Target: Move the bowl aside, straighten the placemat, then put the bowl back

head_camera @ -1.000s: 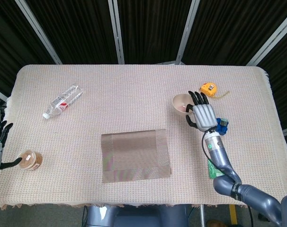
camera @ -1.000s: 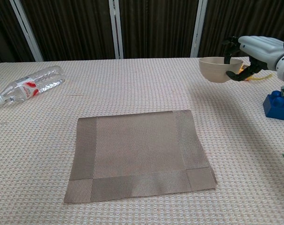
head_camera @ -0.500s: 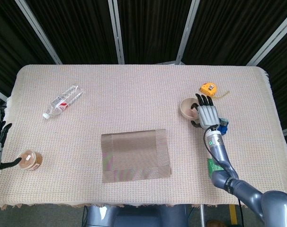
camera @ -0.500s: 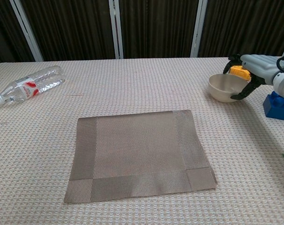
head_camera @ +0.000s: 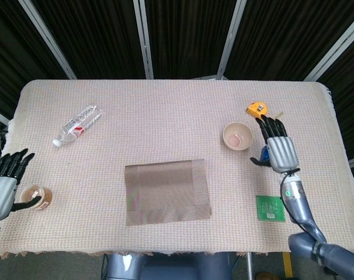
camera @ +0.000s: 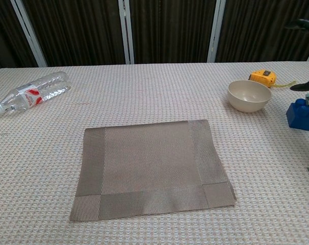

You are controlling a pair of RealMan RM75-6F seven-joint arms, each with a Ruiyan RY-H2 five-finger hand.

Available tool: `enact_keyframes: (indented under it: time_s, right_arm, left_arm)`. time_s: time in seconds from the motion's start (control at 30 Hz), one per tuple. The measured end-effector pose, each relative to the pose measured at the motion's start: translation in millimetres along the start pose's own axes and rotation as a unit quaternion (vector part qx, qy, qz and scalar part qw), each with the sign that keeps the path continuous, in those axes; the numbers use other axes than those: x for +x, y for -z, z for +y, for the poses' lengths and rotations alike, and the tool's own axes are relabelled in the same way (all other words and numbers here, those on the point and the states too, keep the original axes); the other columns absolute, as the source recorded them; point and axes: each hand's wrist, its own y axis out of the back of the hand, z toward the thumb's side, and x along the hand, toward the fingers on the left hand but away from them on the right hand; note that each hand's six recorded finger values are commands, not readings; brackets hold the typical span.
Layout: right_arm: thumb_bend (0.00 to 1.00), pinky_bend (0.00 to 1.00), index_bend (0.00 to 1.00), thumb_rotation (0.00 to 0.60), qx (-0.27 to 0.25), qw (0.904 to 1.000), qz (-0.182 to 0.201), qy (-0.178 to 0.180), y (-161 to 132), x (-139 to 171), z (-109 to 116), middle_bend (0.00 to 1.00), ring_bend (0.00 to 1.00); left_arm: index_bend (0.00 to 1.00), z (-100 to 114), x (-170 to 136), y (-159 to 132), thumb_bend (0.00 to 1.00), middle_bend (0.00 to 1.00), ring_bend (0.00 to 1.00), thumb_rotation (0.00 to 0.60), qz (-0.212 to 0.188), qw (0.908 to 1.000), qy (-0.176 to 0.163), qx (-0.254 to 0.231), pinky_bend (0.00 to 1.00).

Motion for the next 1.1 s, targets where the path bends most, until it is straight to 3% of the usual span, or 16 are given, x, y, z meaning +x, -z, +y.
enact_keyframes:
  time_s: [0.2,0.4,0.67,1.1]
  right_arm:
    - [0.00,0.00,0.00,0.600,-0.019,0.9996,-0.010,0.017,13.4,69.2,51.4,0.00,0.00]
    - [0.00,0.00,0.00,0.600,-0.024,0.9981,-0.048,0.030,16.2,128.8,74.7,0.00,0.00]
    - [0.00,0.00,0.00,0.600,-0.013,0.9972,-0.068,0.028,10.6,155.8,80.9,0.00,0.00]
    - [0.00,0.00,0.00,0.600,-0.033,0.9975,-0.061,0.014,11.0,156.3,76.5,0.00,0.00]
  left_arm:
    - [0.40,-16.8,-6.3,-47.5,0.16,0.00,0.00,0.600,-0.125,0.9919,0.024,-0.006,0.00]
    - [0.45,-53.5,-11.7,-89.0,0.18,0.00,0.00,0.600,-0.197,0.9786,0.060,-0.001,0.00]
    - [0.46,-95.1,-10.6,-121.3,0.26,0.00,0.00,0.600,-0.230,0.9696,0.084,0.002,0.00]
    - [0.46,-163.8,-4.3,-164.8,0.32,0.00,0.00,0.600,-0.263,0.9573,0.119,0.018,0.00]
